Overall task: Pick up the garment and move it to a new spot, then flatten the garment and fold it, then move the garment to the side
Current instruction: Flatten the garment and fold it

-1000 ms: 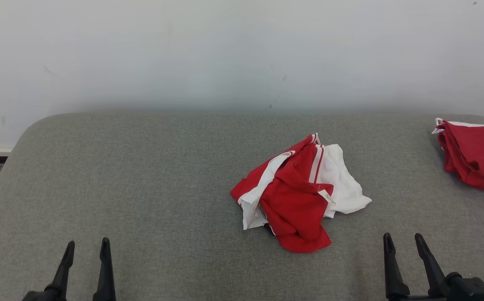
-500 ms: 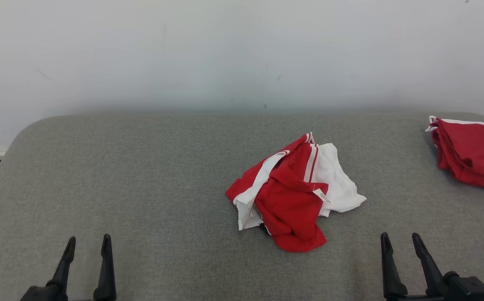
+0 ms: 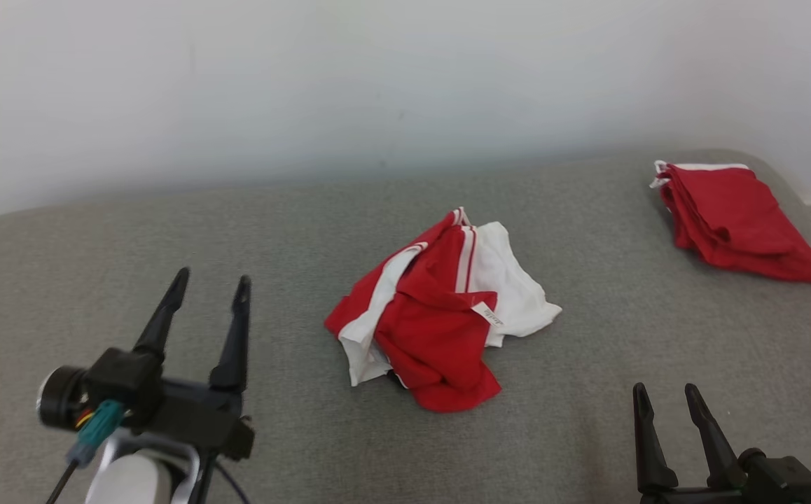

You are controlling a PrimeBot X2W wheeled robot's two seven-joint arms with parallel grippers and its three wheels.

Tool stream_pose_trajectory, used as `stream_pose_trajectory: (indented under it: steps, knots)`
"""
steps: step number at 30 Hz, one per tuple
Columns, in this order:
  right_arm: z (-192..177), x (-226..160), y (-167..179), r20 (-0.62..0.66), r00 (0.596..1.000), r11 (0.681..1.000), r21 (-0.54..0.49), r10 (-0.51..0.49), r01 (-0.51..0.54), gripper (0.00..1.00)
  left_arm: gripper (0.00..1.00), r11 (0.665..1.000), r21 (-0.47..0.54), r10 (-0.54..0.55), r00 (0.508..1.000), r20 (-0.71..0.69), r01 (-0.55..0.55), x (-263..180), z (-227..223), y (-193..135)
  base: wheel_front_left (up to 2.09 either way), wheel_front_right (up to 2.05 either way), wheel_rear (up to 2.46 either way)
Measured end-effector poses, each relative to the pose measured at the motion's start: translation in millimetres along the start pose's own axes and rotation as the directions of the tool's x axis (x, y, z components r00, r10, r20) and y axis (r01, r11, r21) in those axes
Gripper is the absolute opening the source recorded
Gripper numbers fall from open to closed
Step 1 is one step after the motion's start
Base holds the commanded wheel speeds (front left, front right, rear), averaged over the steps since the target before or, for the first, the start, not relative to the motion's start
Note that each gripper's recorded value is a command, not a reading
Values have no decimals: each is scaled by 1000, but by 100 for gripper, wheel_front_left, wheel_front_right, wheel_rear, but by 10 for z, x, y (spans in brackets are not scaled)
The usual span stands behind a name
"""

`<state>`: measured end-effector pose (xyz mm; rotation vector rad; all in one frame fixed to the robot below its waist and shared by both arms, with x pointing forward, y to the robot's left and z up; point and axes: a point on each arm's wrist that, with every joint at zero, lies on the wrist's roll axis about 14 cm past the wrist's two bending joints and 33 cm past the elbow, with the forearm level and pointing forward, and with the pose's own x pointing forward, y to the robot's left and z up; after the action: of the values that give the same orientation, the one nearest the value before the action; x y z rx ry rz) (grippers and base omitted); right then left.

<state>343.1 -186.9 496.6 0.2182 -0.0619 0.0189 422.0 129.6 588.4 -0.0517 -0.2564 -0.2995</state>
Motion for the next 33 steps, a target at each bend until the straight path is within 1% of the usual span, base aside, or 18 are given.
stream_pose_trajectory:
  steps: [5,10,14,16,20,21,22,25,28,30,33]
  knots:
    - [-2,-34,-151,-2,999,999,3,-50,50,100,100,991,-31,-133,991,-21,133,314,-96,-449,0,0,0]
    - [-17,-48,-286,-9,995,995,3,-95,95,100,100,971,-80,-233,967,-103,226,433,-416,-779,0,0,0]
    - [-48,-90,-390,-22,991,991,-2,-130,130,100,100,959,-113,-278,942,-187,260,403,-736,-919,0,0,0]
    - [-54,-106,-430,-25,989,990,-5,-144,144,100,100,957,-124,-287,926,-247,264,344,-927,-930,0,0,0]
    - [-47,-120,-491,-24,986,987,-10,-163,163,100,100,950,-156,-308,895,-323,270,216,-1195,-986,0,0,0]
    - [-49,-122,-500,-25,986,986,-11,-166,166,100,80,950,-161,-310,886,-345,269,183,-1262,-983,0,0,0]
    - [-50,-126,-515,-26,985,985,-12,-172,171,100,0,950,-168,-308,877,-369,263,140,-1347,-961,0,0,0]
    - [-33,-127,-556,-21,983,983,-15,-183,183,100,0,950,-175,-304,888,-346,257,160,-1316,-954,0,0,0]
    - [-50,-119,-560,-25,983,983,-18,-182,182,100,0,953,-170,-290,913,-287,249,261,-1156,-919,0,0,0]
    - [-83,-99,-512,-34,986,986,-19,-166,165,100,0,959,-161,-269,933,-241,235,337,-1007,-861,0,0,0]
    - [-100,-23,-406,-36,991,992,-14,-128,128,100,0,971,-153,-213,959,-189,185,365,-816,-696,0,0,0]
